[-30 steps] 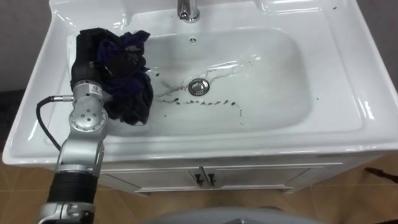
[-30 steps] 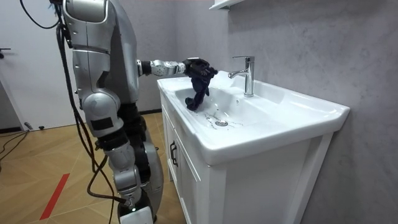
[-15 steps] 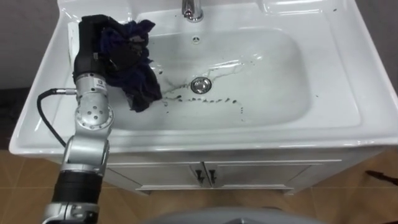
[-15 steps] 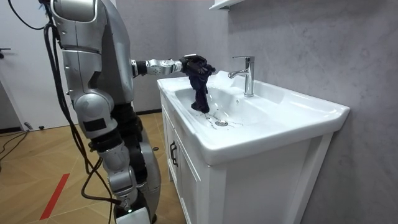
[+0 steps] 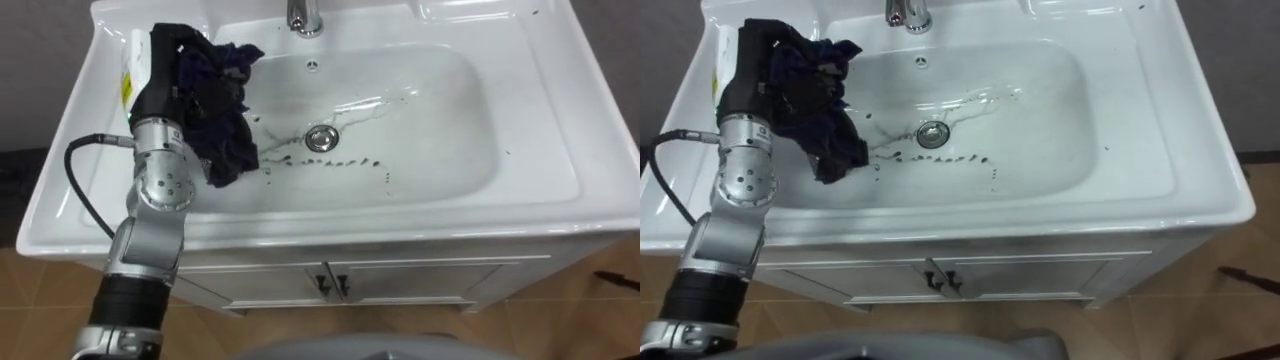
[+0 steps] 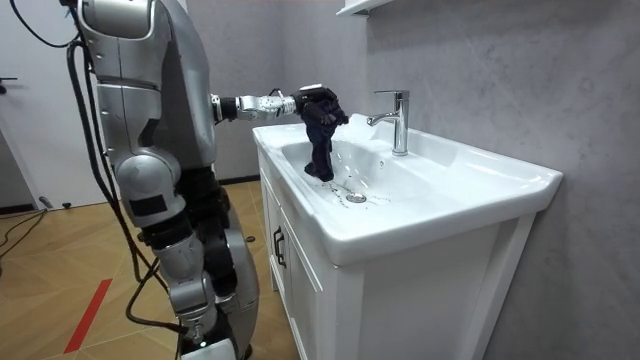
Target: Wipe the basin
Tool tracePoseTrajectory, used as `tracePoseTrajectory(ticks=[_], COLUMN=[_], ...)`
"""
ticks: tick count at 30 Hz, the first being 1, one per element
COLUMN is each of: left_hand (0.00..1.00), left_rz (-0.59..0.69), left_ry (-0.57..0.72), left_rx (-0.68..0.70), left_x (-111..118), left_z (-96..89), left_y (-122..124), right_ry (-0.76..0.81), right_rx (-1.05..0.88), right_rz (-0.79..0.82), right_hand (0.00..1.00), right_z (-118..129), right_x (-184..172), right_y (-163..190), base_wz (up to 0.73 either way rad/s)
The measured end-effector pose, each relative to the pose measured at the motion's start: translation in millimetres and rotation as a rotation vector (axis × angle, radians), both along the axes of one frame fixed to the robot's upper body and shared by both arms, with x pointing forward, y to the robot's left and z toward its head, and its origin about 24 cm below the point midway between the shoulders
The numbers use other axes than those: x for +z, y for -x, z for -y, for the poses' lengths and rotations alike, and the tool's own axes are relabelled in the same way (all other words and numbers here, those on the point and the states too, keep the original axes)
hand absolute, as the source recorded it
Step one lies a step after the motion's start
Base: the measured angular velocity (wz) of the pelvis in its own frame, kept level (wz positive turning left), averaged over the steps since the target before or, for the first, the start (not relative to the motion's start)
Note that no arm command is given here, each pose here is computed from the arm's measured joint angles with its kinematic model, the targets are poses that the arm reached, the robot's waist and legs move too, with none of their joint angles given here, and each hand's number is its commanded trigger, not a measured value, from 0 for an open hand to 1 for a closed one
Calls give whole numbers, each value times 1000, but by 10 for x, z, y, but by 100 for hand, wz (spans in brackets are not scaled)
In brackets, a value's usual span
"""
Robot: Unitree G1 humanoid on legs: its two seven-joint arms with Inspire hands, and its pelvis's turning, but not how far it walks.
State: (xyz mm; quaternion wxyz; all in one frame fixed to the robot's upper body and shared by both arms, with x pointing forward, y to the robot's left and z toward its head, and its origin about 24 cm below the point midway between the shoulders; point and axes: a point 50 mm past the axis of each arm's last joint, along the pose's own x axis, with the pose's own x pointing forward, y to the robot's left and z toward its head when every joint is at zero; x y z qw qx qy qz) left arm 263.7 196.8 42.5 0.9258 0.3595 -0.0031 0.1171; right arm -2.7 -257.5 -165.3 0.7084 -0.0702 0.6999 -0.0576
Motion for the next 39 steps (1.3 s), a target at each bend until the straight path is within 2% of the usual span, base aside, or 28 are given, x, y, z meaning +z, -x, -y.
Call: tracePoseTrajectory(ticks=[3, 10, 13, 15, 17, 22, 28, 32, 39], left_hand=[100, 100, 100, 100, 100, 100, 100, 100, 100], left_rz=[-2, -139, -215, -227, -256, -344, -333, -326, -282], left_ry=[-72, -179, -270, -297, -357, -429, -476, -529, -556], left_rx=[2, -5, -31, -41, -42, -28, -4, -36, -54], left_x=[-11, -325, -472, -497, -564, -743, -690, -644, -575], left_z=[-11, -33, -67, -61, -108, -210, -247, -171, -115], left_y=[2, 27, 68, 71, 49, 33, -199, -363, -477], right_ry=[-5, 20, 30, 34, 44, 79, 62, 40, 20], right_rx=[-16, -133, -179, -230, -307, -340, -381, -436, -415], right_rz=[13, 62, 96, 122, 169, 259, 341, 402, 439], right_hand=[0, 0, 0, 0, 0, 0, 0, 0, 0], right_z=[15, 133, 180, 205, 250, 394, 390, 400, 366], right_x=[5, 44, 60, 70, 91, 160, 184, 212, 231], right_y=[-27, -69, -149, -180, -238, -414, -612, -748, -931], base_wz=[5, -5, -6, -11, -7, -12, -5, 0, 2])
